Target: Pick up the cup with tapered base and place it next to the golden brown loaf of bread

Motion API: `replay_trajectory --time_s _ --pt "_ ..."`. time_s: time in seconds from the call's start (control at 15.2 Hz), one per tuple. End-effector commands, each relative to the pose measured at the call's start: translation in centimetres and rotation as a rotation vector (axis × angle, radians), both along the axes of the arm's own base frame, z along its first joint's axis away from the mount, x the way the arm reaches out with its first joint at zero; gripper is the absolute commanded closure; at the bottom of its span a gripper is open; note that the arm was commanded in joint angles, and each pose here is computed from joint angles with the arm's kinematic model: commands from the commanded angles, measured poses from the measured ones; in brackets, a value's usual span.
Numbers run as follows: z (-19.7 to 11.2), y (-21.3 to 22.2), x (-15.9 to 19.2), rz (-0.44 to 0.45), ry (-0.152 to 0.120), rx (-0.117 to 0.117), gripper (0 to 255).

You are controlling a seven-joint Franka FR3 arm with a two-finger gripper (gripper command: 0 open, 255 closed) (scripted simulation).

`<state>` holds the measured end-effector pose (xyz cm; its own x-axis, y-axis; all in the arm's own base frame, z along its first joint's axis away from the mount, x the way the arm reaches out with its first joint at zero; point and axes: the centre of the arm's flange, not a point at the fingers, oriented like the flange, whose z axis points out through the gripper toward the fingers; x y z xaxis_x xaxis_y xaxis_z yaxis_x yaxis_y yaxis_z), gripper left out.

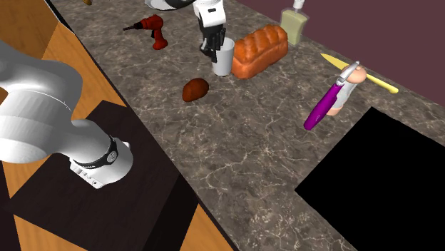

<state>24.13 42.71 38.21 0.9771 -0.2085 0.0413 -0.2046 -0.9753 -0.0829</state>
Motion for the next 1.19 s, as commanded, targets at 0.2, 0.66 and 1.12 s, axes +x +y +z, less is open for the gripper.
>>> replay_trajectory --time_s 0.2,0.66,1.12 --pt "-0.8 0.0 0.0 0.001 0.0 0.001 255" --pt "-0.8 0.1 0.0 0.001 0.0 0.001 0" --pt "4.2 -0.3 -0.3 0.001 0.0 0.001 0"
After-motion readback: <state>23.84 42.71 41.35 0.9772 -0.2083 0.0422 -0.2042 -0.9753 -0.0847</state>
